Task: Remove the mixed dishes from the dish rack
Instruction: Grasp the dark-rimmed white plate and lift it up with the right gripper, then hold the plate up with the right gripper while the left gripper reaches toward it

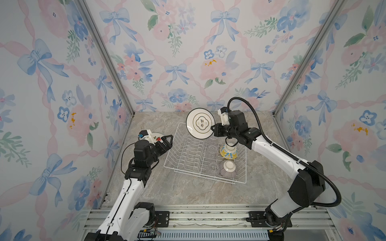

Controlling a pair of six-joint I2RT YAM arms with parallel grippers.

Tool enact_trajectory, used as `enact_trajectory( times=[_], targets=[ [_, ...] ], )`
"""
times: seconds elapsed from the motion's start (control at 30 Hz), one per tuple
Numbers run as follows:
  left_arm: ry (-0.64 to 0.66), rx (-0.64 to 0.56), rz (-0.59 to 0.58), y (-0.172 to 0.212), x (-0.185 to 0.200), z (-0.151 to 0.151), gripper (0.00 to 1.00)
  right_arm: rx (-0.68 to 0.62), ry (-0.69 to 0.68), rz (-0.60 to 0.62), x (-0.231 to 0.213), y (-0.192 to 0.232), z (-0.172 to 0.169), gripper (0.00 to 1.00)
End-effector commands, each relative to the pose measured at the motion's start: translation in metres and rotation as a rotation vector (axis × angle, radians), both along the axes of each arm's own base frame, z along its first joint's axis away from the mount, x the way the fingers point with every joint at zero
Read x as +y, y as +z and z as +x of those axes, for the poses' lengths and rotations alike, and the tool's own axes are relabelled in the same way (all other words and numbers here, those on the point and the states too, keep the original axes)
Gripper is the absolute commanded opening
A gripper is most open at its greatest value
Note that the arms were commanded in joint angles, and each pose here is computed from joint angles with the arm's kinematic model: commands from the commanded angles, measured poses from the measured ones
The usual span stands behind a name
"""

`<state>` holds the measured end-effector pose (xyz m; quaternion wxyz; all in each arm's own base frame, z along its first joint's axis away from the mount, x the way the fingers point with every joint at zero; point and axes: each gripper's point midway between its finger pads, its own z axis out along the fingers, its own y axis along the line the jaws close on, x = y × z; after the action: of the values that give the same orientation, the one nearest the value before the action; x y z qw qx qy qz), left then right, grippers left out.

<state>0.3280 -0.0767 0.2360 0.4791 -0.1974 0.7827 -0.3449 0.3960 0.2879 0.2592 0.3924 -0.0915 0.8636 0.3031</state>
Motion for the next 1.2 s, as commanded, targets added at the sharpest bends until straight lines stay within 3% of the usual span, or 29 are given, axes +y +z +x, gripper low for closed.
enact_trajectory(
  times=[0.0,0.93,1.17],
  targets=[
    [-0.006,-0.043,-0.016,0.017,-0.005,0.006,0.98,-0.089,-0.037,0.139,-0.001,0.048,0.002,0.00],
    [-0.153,-0.072,-0.050,0.024,-0.068,0.032,0.98,-0.061,-0.149,0.358,-0.002,0.068,-0.007,0.00],
    [-0.187,-0.123,-0.066,0.046,-0.085,0.050,0.98,-0.056,-0.158,0.409,0.003,0.074,-0.014,0.00]
  ],
)
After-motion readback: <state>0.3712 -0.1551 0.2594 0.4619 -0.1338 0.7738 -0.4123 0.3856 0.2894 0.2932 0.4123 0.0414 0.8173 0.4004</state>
